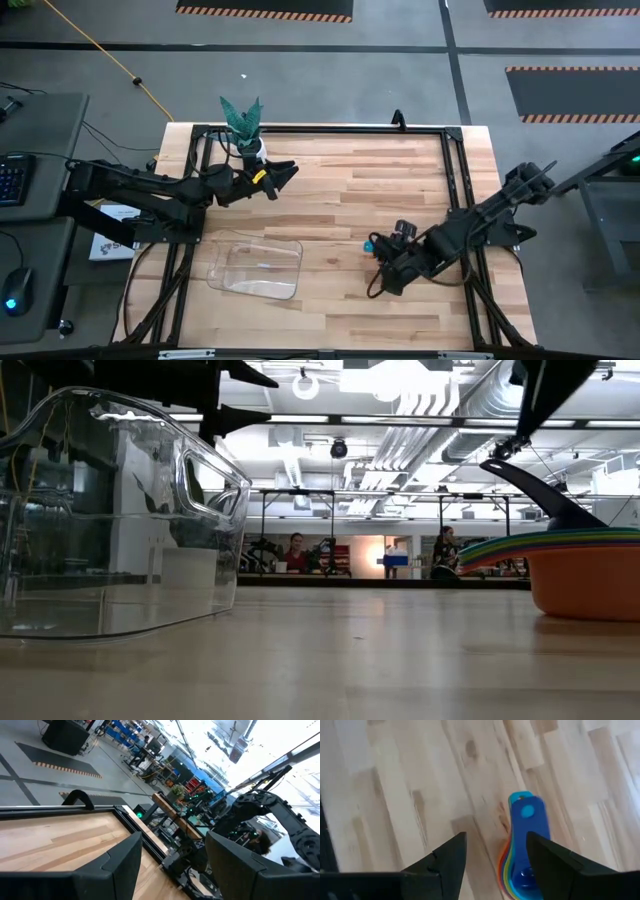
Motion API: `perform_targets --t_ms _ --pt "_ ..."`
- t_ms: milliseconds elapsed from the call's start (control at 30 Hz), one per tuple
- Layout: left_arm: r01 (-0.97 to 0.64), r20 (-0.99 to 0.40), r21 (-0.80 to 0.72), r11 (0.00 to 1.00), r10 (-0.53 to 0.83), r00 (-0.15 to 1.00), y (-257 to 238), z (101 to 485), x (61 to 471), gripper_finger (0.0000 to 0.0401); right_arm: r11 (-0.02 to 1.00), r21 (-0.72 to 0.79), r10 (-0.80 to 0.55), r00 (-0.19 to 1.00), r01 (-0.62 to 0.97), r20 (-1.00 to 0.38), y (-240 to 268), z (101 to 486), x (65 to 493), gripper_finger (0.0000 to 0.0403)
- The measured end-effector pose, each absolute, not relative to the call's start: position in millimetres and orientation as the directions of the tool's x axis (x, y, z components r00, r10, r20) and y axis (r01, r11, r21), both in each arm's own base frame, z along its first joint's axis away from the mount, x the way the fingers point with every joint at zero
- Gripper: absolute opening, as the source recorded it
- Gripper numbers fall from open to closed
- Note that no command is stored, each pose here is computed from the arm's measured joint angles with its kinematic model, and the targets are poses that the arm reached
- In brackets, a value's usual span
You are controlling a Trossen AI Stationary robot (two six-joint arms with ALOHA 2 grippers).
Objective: Nest measuring cups in basket
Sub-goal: Stack the dark blue measuring cup on top of the light blue measuring cup
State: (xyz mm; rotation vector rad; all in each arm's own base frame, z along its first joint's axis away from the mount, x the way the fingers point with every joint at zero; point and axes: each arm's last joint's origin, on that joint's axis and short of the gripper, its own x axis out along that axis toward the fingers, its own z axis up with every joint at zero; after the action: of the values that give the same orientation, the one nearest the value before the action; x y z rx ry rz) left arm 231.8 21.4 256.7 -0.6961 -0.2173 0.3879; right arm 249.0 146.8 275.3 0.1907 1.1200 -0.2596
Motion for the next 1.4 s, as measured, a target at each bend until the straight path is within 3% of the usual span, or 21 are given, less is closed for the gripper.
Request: perform_targets --t_ms 300,533,700,967,1200,1400 --pt "-0.276 0.062 -0.658 0.7 0.416 0.907 21 256 232 0.0211 0.947 -0.011 -0.134 0.362 0.322 -0.923 142 263 253 0.0203" --pt "-0.276 0.063 -0.659 0.7 0.416 0.907 21 256 232 0.0211 0.936 -0.018 -0.141 0.326 0.351 -0.935 128 264 257 0.0257" --pt "-0.275 0.063 -0.659 0.7 0.415 0.907 21 256 232 0.0211 0.964 -0.08 -0.157 0.298 0.255 -0.941 118 263 259 0.0289" --pt "-0.261 0.064 -0.664 0.701 0.4 0.914 21 256 232 0.0211 0.988 -0.053 -0.093 0.286 0.143 -0.954 119 263 260 0.0293" --pt "-0.258 0.067 -0.665 0.701 0.4 0.914 21 257 232 0.0211 0.985 -0.017 -0.067 0.293 0.171 -0.954 116 240 251 0.0293" --pt "-0.257 0.067 -0.667 0.7 0.4 0.914 21 257 232 0.0211 0.982 -0.03 -0.096 0.35 0.188 -0.932 106 251 248 0.0293"
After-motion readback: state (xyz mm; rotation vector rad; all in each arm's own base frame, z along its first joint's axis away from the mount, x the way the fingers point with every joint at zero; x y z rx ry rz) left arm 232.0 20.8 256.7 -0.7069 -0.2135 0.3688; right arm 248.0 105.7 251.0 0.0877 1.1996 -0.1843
